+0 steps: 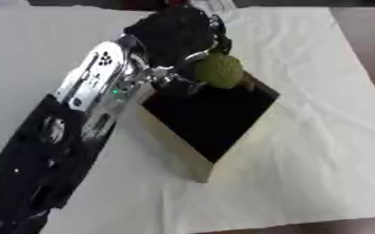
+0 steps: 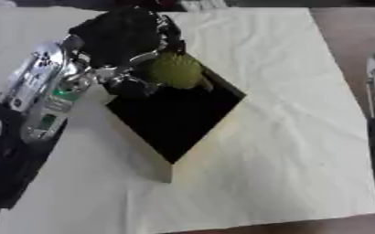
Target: Pick up objects on the table and place them in the box.
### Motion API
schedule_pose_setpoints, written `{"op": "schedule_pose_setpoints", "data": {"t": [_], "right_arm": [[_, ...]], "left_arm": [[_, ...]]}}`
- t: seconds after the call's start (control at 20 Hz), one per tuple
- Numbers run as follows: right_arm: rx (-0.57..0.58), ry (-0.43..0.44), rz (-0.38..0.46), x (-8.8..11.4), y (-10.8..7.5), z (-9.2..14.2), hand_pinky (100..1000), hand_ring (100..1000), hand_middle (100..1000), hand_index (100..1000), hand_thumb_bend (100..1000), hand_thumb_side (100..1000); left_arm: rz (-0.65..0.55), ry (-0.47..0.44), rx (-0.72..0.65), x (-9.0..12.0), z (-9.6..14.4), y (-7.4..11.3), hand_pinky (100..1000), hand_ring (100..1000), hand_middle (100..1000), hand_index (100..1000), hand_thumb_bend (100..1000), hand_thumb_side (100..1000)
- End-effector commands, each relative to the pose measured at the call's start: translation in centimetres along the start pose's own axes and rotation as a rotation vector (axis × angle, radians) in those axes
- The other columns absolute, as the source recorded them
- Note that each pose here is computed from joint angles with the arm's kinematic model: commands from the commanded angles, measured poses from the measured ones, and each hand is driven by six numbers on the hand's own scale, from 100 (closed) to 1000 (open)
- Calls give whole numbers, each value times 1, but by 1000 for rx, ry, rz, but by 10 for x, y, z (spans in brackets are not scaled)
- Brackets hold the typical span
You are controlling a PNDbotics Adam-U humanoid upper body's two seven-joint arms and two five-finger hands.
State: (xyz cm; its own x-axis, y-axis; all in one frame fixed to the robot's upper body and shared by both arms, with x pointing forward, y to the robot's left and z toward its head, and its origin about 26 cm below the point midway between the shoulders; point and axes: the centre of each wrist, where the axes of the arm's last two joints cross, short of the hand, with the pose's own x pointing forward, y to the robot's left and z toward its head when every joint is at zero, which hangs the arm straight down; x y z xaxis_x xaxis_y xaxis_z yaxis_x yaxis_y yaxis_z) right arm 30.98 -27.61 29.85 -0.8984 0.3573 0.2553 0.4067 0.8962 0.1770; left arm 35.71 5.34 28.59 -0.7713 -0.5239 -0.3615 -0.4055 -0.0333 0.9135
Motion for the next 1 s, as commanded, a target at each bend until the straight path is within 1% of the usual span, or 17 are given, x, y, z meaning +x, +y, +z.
{"op": "schedule_pose_setpoints", "data": {"t": [0.05,0.15,0.45,0.65,0.75,0.8,0.85,0.9,1.0], "right_arm": [[2,-43,20,5,-5,-9,818,684,668,820,303,599],[3,-41,26,5,-6,-9,818,684,668,820,303,599],[2,-44,24,6,-5,-10,818,684,668,820,303,598],[0,-43,18,6,-4,-11,818,683,667,819,302,599],[-1,-42,15,6,-3,-11,818,683,667,820,303,599],[-2,-42,14,6,-3,-11,818,683,667,819,303,599],[-2,-42,14,6,-3,-11,818,683,667,819,303,599],[-2,-42,14,6,-3,-11,818,683,667,819,302,599],[-3,-41,16,6,-3,-10,819,682,667,819,303,599]], "left_arm": [[62,30,47,4,0,4,307,419,375,587,118,100],[109,58,37,6,-1,-6,320,428,384,590,124,100],[199,102,-94,3,-5,-39,331,436,393,591,136,100],[227,95,-150,2,-9,-55,345,447,406,605,158,100],[224,85,-164,3,-11,-60,360,459,420,622,175,100],[219,77,-175,3,-11,-62,392,483,451,656,251,100],[211,69,-189,3,-12,-64,401,491,459,666,225,132],[201,63,-200,3,-12,-65,508,580,567,781,311,232],[171,54,-213,2,-11,-66,560,647,637,843,364,288]]}}
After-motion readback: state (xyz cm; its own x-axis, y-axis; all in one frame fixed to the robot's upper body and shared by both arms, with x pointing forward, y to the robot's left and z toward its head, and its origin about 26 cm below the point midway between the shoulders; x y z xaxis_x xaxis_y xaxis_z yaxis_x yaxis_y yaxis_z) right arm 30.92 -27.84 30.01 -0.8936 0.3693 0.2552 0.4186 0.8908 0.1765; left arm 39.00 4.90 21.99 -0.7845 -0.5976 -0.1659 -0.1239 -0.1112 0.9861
